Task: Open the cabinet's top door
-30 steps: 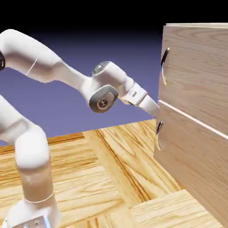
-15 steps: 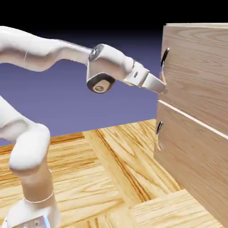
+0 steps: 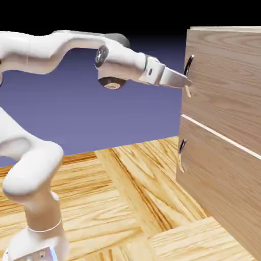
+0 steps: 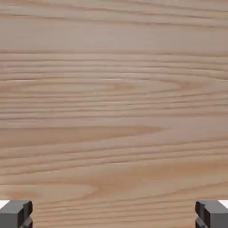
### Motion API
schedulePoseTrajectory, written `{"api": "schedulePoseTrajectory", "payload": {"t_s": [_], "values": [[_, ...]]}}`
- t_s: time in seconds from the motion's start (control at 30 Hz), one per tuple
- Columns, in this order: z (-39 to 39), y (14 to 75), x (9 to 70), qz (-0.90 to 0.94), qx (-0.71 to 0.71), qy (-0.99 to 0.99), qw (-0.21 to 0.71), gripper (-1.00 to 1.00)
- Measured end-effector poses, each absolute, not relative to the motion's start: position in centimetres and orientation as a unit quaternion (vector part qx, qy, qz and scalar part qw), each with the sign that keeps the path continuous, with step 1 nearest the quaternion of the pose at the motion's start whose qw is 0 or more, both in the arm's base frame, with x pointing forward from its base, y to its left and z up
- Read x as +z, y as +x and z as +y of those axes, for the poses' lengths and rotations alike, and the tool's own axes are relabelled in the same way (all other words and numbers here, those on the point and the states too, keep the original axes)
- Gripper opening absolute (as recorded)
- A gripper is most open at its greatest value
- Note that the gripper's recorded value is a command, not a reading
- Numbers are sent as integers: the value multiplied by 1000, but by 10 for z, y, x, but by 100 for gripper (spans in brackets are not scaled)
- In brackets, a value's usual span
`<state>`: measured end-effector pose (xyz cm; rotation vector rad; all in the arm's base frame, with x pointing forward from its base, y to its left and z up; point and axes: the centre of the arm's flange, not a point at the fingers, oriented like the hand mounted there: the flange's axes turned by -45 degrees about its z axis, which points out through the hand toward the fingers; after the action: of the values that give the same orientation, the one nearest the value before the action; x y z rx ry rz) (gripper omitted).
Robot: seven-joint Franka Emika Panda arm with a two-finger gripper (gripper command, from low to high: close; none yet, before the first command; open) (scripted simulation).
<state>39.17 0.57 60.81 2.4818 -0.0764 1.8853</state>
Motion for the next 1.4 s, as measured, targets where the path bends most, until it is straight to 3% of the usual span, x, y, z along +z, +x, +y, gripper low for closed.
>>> {"api": "schedulePoseTrajectory", "payload": {"t_s": [0.5,1.07,1.23,1.27,1.4], "values": [[64,412,600,-16,668,744,14,0],[143,460,548,-13,707,707,13,0],[141,505,548,-13,707,707,13,0],[141,510,548,-13,707,707,13,-100],[137,498,548,-4,707,707,4,-100]]}}
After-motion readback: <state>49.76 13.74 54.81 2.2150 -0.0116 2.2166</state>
